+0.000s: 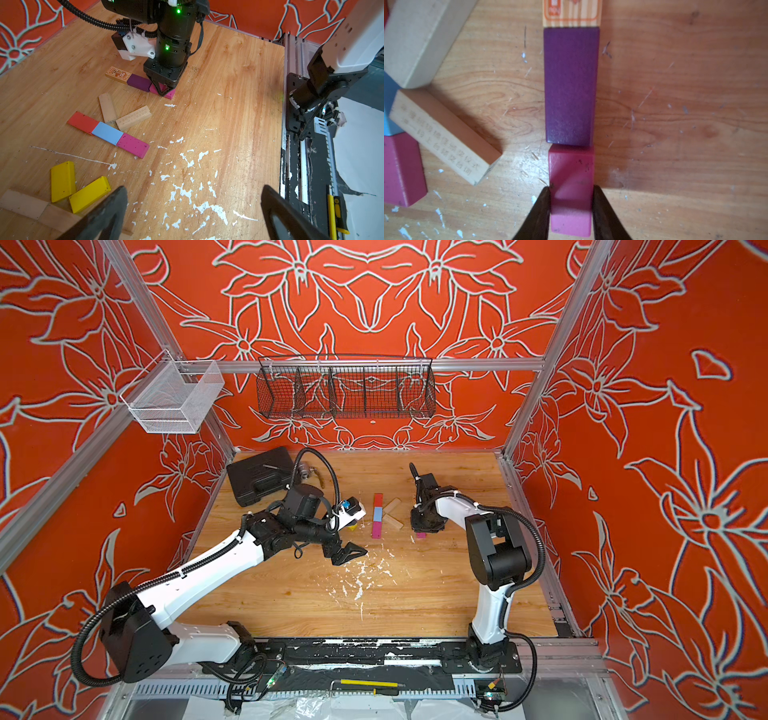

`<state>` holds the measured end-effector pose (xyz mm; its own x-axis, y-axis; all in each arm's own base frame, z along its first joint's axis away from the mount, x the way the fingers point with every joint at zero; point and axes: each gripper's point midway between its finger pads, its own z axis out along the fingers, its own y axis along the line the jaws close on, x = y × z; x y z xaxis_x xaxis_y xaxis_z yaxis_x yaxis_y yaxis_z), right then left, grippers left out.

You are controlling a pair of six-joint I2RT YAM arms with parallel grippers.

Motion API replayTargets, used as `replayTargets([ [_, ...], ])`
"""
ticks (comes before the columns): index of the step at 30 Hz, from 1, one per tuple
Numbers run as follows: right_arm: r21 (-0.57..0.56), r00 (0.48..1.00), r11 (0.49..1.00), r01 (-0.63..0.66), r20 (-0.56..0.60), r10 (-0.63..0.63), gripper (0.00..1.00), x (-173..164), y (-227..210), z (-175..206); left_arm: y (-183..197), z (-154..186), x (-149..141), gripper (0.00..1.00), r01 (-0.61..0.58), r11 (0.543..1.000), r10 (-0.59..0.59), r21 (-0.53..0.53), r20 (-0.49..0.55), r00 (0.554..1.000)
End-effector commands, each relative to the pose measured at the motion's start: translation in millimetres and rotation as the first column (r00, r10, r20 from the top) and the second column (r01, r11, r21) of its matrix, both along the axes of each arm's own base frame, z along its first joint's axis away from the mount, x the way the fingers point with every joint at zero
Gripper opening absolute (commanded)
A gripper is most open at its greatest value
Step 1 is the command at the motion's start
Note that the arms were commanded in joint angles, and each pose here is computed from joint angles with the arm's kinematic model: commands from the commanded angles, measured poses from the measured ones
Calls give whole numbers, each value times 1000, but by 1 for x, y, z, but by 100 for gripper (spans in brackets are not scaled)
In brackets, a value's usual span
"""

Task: Assemble the letter k with building blocks
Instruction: Assemble the building block at the center of the board.

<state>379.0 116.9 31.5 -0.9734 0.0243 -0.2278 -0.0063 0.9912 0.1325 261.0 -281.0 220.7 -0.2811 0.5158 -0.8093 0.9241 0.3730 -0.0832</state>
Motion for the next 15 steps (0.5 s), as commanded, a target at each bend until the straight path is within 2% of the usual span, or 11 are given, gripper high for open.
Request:
replayTargets([
  [1, -18, 1000, 1000, 13, -9, -13, 36, 5, -5, -4, -1, 8, 2, 97, 19, 1000, -19, -13, 14, 1000],
  [15, 15, 1000, 1000, 15, -7, -14, 37, 7, 1, -3, 0, 6, 3, 97, 15, 1000, -15, -10, 9, 1000],
])
